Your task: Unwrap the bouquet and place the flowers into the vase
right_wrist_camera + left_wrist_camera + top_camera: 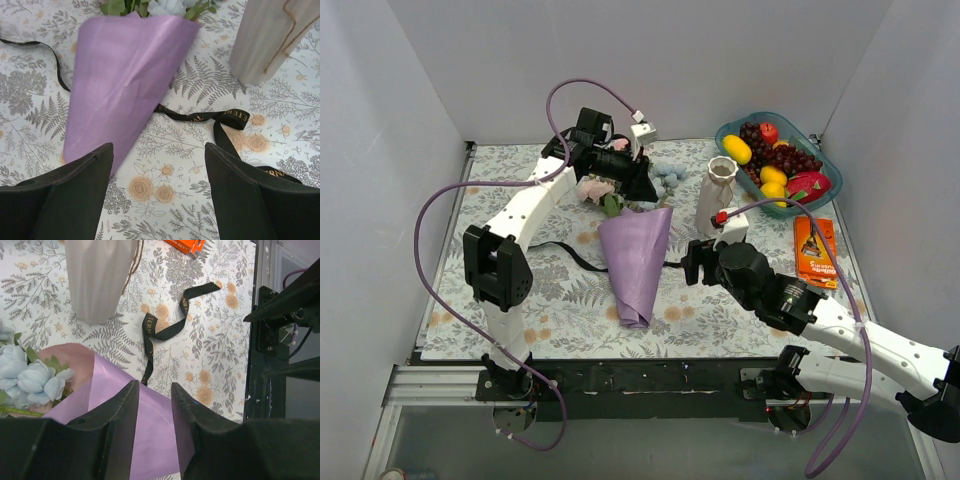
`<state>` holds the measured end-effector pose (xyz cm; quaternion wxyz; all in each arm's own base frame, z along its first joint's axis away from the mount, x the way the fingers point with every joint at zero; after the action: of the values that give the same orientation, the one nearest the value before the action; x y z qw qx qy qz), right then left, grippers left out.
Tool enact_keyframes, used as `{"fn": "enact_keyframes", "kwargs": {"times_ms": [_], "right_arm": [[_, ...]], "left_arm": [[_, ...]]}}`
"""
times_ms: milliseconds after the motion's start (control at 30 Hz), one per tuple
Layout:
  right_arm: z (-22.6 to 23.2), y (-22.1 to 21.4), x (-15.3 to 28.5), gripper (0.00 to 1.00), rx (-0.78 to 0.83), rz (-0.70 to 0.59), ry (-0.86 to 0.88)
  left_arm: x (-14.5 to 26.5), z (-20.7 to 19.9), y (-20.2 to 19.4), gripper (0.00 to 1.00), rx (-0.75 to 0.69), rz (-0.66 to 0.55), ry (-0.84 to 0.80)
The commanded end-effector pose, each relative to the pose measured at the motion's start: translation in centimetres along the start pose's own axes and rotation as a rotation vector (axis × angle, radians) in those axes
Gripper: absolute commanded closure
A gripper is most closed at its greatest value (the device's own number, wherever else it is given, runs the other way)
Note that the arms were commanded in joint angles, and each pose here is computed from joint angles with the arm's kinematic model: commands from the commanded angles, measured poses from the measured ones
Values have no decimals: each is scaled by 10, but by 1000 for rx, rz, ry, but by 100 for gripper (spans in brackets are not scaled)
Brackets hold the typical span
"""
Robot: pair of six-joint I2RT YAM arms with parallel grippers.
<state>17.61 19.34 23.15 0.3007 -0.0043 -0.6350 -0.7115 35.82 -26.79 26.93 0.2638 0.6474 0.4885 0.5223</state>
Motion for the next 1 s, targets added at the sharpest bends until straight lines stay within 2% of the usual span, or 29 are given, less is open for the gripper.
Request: {"fn": "enact_keyframes", "kwargs": {"times_ms": [0, 133, 200, 267, 300, 367, 433, 533, 633, 800, 967], "right_arm": [[-3, -2, 2, 19, -5, -24, -4], [-5, -6, 1, 19, 8, -13, -11], [-7, -7, 1, 18, 22, 2, -25], [-8, -8, 1, 16, 34, 10, -34], [-8, -8, 2, 15, 42, 9, -39], [-9, -9, 4, 15, 46, 4, -42], [-9, -6, 6, 15, 50, -9, -33], [-9, -2, 10, 15, 54, -20, -22], [-8, 2, 13, 16, 54, -23, -13], [-8, 6, 15, 16, 47, -30, -16], [-8, 4, 14, 17, 50, -25, -18]], "left_arm": [[19, -28, 43, 62, -50, -44, 108], [26, -30, 53, 61, -33, -63, 182], [32, -25, 44, 60, -26, -46, 249], [41, -14, 24, 43, -5, -31, 262], [39, -8, -2, 34, -1, 16, 236], [50, 4, -29, 13, 36, 37, 202], [56, 23, -59, 8, 73, 53, 170], [63, 48, -81, 6, 92, 37, 132], [61, 57, -83, 6, 76, 27, 79], [48, 61, -90, 9, 77, -18, -50], [43, 59, -96, 13, 106, 2, -139]]}}
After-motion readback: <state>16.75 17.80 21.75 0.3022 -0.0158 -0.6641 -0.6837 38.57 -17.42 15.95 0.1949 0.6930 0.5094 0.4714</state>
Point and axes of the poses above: each gripper's point midway between its finger pads, its own x axis back along the fingers, its own z axis along the line the jaws close on, y = z × x, the point moved 5 cm from there along x, back along the fingers, and after that the axes turned 1 degree about -x, right-handed, at the moved point
